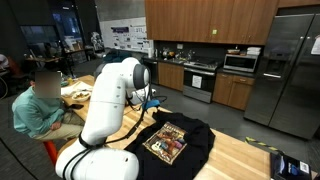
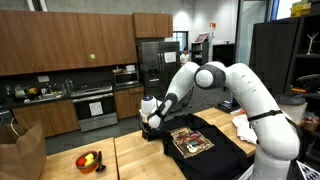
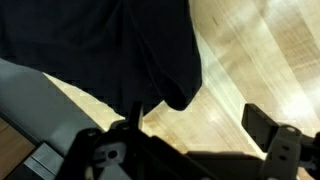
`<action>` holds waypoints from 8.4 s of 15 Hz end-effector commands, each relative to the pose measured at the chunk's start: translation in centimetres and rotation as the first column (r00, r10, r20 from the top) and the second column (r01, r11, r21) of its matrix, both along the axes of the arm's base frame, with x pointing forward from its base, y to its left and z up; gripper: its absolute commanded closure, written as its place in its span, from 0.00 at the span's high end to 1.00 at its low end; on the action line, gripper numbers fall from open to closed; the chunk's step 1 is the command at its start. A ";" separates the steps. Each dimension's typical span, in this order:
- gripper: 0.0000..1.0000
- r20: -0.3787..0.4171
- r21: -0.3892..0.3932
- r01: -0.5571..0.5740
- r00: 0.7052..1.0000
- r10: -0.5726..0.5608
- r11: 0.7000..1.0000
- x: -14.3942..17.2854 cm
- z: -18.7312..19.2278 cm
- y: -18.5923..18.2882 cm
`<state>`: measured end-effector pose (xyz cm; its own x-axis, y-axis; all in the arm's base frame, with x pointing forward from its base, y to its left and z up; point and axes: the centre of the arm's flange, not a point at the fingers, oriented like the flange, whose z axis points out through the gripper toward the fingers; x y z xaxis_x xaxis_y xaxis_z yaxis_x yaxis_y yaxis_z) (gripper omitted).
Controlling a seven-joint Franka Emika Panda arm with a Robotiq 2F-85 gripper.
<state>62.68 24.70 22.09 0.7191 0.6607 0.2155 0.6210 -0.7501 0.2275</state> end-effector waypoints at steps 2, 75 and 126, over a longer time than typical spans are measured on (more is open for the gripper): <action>0.74 -0.026 -0.049 -0.073 0.997 0.072 0.996 3.5 -1.0 2.0; 0.01 0.037 0.123 0.560 0.822 -0.568 0.819 -4.1 3.7 -12.5; 1.00 0.097 0.143 0.915 0.367 -0.925 0.377 -3.1 6.9 -26.7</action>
<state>59.57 -1.98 28.97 0.8316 -0.4084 0.3764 -0.4974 -0.8492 0.1774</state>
